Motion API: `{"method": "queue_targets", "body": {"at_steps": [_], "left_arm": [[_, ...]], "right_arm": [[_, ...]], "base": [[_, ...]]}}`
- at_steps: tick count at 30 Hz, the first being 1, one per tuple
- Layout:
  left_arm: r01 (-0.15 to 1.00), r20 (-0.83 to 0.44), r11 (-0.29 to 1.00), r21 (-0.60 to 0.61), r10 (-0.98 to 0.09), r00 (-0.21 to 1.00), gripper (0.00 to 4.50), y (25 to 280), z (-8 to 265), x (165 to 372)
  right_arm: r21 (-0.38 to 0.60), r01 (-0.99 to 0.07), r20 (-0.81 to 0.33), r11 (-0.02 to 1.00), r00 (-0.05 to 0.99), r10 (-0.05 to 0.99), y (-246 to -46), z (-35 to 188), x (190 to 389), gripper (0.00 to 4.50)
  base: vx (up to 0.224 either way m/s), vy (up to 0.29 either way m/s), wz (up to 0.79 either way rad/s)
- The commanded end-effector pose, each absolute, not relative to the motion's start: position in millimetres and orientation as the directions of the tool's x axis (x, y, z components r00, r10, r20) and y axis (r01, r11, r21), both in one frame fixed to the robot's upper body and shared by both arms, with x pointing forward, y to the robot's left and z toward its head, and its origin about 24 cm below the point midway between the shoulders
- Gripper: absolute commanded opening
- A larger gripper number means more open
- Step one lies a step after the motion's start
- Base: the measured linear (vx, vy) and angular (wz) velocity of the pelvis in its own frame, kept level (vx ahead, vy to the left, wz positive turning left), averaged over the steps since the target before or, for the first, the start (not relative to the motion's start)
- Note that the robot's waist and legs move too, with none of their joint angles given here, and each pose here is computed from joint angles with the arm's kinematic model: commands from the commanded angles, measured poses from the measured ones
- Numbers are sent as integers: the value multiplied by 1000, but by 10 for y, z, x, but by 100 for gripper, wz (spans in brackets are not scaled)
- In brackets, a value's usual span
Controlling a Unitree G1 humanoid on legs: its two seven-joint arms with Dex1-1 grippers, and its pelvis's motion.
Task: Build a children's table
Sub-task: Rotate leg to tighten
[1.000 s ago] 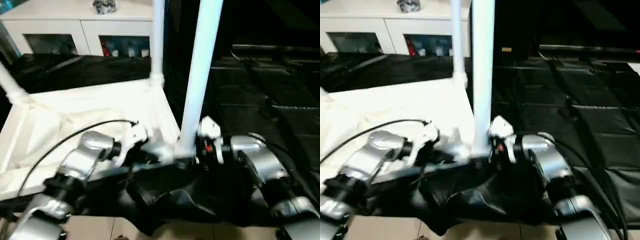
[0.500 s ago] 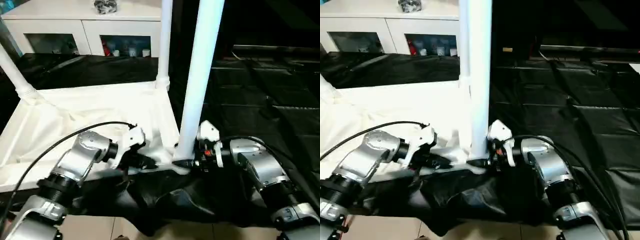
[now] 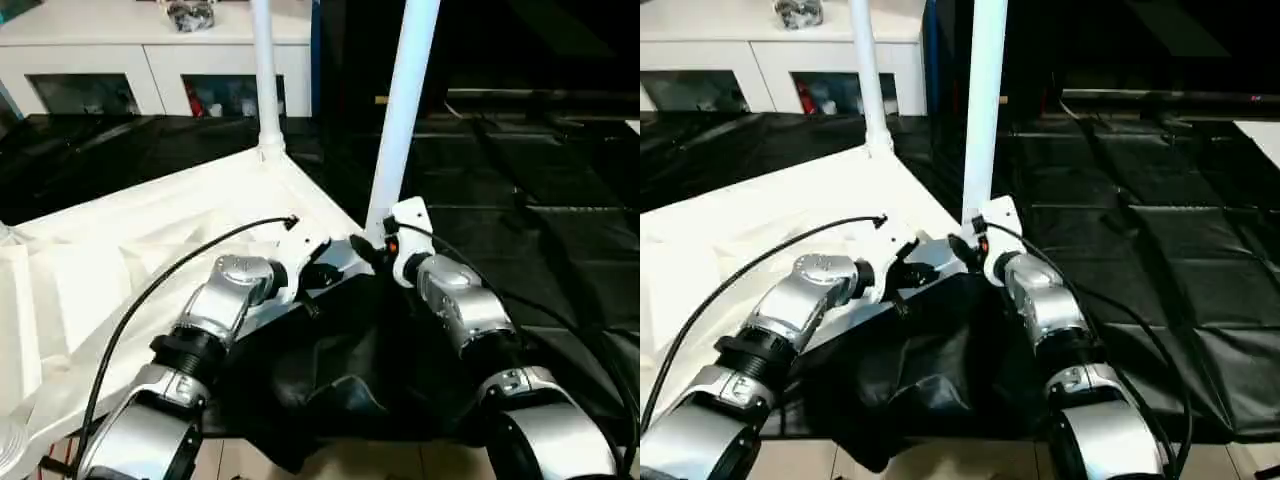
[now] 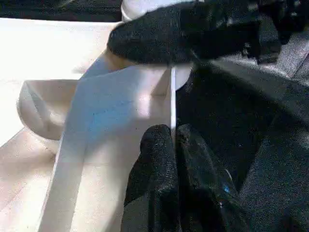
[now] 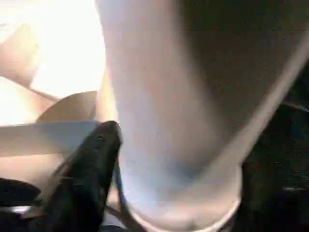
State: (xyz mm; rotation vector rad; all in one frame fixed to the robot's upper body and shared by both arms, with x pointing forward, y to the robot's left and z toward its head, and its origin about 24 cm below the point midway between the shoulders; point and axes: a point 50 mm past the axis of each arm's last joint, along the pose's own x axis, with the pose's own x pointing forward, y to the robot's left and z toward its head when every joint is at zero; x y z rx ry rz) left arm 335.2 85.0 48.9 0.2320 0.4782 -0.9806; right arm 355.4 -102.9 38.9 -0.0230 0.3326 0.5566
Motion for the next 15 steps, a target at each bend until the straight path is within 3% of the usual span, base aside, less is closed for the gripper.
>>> {"method": "queue_targets", "body": {"at_steps": [1, 5, 6, 11, 13, 15], "left_arm": [[892, -445, 451, -25, -804, 394, 0, 651, 572, 3316], [924, -436, 381, -36, -838, 328, 0, 695, 572, 3260], [941, -443, 334, -48, -851, 280, 0, 751, 563, 3217], [961, -451, 271, -61, -866, 216, 0, 832, 557, 3164], [975, -464, 204, -89, -875, 141, 0, 939, 560, 3105], [979, -471, 180, -95, -874, 116, 0, 975, 561, 3087]], "right_arm": [[169, -668, -335, 725, 653, 679, -659, 279, 3415, 375], [107, -744, -295, 660, 610, 735, -704, 357, 3411, 384], [74, -802, -261, 592, 558, 788, -762, 421, 3387, 384], [27, -855, -245, 518, 496, 833, -865, 481, 3356, 384], [21, -930, -246, 366, 350, 904, -975, 536, 3246, 384], [19, -948, -255, 317, 302, 918, -1007, 544, 3205, 384]], "base": [[0, 0, 0], [0, 0, 0], [0, 0, 0], [0, 0, 0], [0, 0, 0], [0, 0, 0]]}}
